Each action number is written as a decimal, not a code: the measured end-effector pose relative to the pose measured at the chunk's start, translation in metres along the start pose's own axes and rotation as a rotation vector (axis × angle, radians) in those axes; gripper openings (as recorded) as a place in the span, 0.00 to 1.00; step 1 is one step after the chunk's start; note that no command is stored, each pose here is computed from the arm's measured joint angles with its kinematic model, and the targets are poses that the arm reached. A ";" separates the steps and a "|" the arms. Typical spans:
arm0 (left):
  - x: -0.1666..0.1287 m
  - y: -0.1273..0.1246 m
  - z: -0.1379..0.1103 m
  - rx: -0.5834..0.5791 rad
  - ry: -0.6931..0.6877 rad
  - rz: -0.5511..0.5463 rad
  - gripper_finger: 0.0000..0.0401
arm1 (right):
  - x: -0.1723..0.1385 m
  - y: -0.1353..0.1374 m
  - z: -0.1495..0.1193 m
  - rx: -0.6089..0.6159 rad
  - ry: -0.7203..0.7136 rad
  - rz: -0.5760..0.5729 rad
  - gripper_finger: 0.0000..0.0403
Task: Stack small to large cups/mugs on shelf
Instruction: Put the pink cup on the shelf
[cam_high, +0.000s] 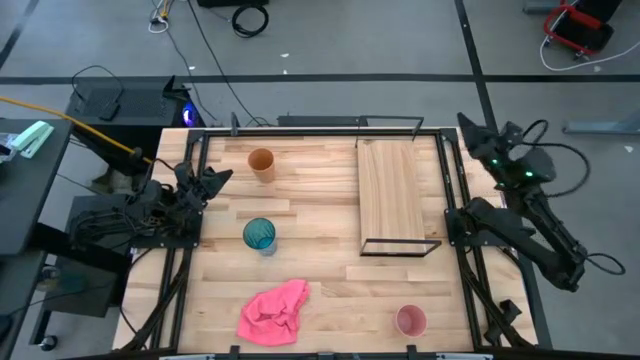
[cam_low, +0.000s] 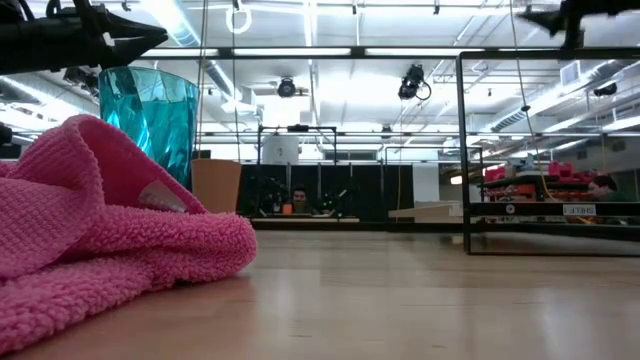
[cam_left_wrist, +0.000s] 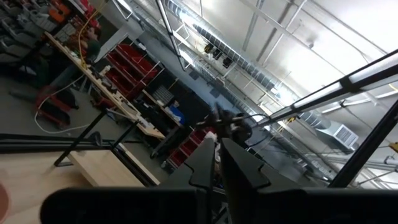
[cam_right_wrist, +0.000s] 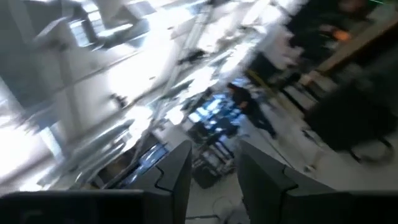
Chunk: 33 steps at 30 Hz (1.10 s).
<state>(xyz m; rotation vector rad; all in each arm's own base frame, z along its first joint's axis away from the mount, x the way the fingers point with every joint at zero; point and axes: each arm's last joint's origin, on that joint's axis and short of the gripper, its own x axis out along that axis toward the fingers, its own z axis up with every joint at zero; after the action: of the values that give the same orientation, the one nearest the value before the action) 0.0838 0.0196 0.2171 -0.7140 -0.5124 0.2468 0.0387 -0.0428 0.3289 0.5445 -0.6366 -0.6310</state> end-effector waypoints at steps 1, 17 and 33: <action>0.000 0.000 0.000 0.001 0.000 0.000 0.09 | -0.001 0.006 0.006 -0.020 -0.003 0.034 0.32; 0.000 0.000 0.000 0.000 -0.002 0.003 0.09 | -0.017 0.051 0.037 0.084 0.333 0.237 0.32; 0.000 0.000 0.000 -0.012 -0.002 0.003 0.09 | -0.048 0.066 0.037 0.443 1.193 -0.122 0.32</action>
<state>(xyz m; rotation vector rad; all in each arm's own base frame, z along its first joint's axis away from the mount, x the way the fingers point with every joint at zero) 0.0838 0.0197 0.2171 -0.7265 -0.5149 0.2473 0.0067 0.0248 0.3781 1.2314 0.4100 -0.1800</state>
